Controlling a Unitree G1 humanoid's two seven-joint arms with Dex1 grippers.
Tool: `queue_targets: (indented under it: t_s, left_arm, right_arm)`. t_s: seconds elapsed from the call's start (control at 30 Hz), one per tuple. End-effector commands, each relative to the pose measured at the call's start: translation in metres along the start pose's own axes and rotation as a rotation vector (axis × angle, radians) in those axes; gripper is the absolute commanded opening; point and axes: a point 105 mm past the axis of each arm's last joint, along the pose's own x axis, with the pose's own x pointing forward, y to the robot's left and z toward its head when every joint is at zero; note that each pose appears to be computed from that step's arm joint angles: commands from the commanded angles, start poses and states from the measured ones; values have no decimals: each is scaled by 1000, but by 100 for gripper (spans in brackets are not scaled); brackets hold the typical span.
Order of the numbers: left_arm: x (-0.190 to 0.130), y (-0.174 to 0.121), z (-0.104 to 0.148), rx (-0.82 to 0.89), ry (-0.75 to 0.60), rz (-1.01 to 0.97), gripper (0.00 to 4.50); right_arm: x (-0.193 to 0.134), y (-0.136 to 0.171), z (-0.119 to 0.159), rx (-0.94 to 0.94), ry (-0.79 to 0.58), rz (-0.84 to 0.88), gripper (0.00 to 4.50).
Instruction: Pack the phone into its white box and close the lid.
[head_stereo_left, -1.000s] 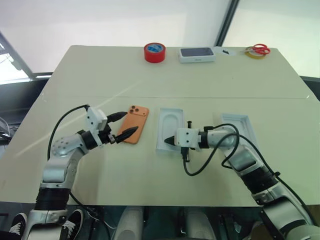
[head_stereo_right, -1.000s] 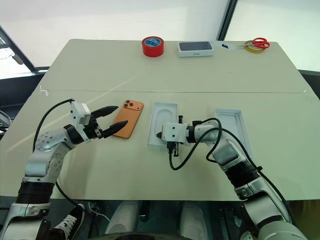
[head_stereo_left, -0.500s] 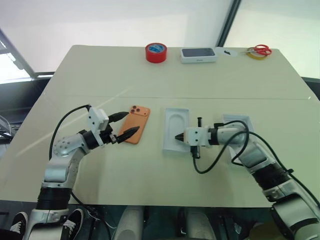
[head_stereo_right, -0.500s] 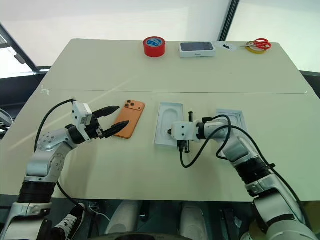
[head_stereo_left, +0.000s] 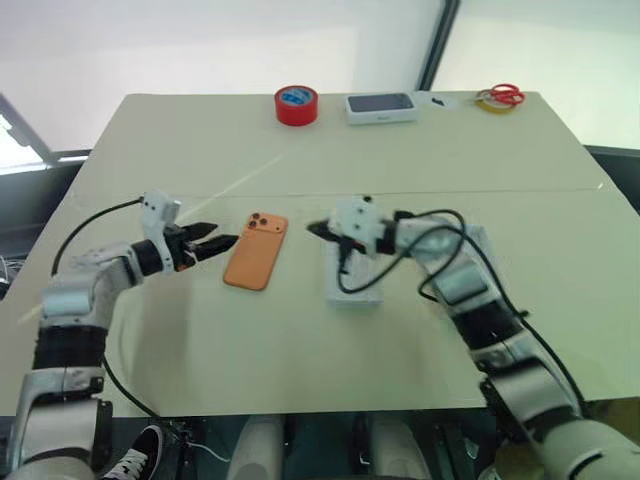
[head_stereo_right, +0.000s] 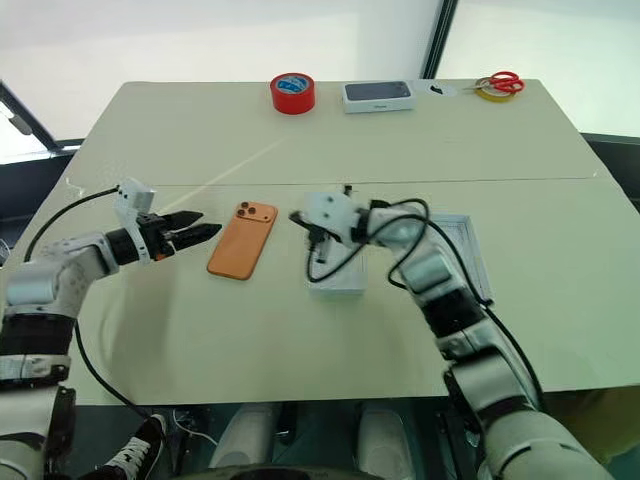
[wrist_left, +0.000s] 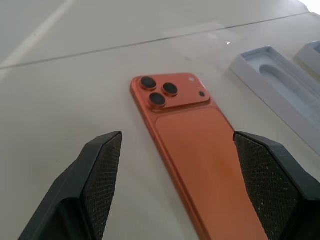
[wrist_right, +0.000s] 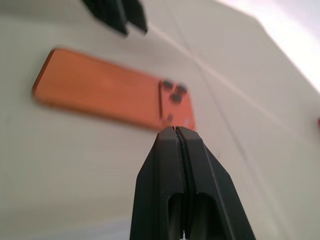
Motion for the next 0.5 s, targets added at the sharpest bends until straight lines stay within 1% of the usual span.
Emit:
queue_targets:
  t_s: [0.03, 0.1, 0.2, 0.27, 0.4, 0.5]
  left_arm:
    - [0, 9, -4, -108, 58, -17, 376]
    - [2, 8, -7, -159, 82, -56, 376]
    - [7, 7, -16, -217, 135, -96, 376]
    - [9, 8, -19, -222, 157, -100, 376]
    - [17, 4, -24, -226, 198, -147, 376]
    - [23, 5, -44, -242, 291, -122, 376]
  right_arm:
    - [31, 16, -1, -43, 63, 61, 2]
    - [41, 28, -9, -56, 131, 132, 2]
    - [42, 42, -21, -133, 224, 244, 2]
    - [41, 45, -24, -150, 250, 279, 2]
    - [41, 41, -25, -188, 265, 275, 2]
    - [43, 41, -27, -205, 272, 260, 2]
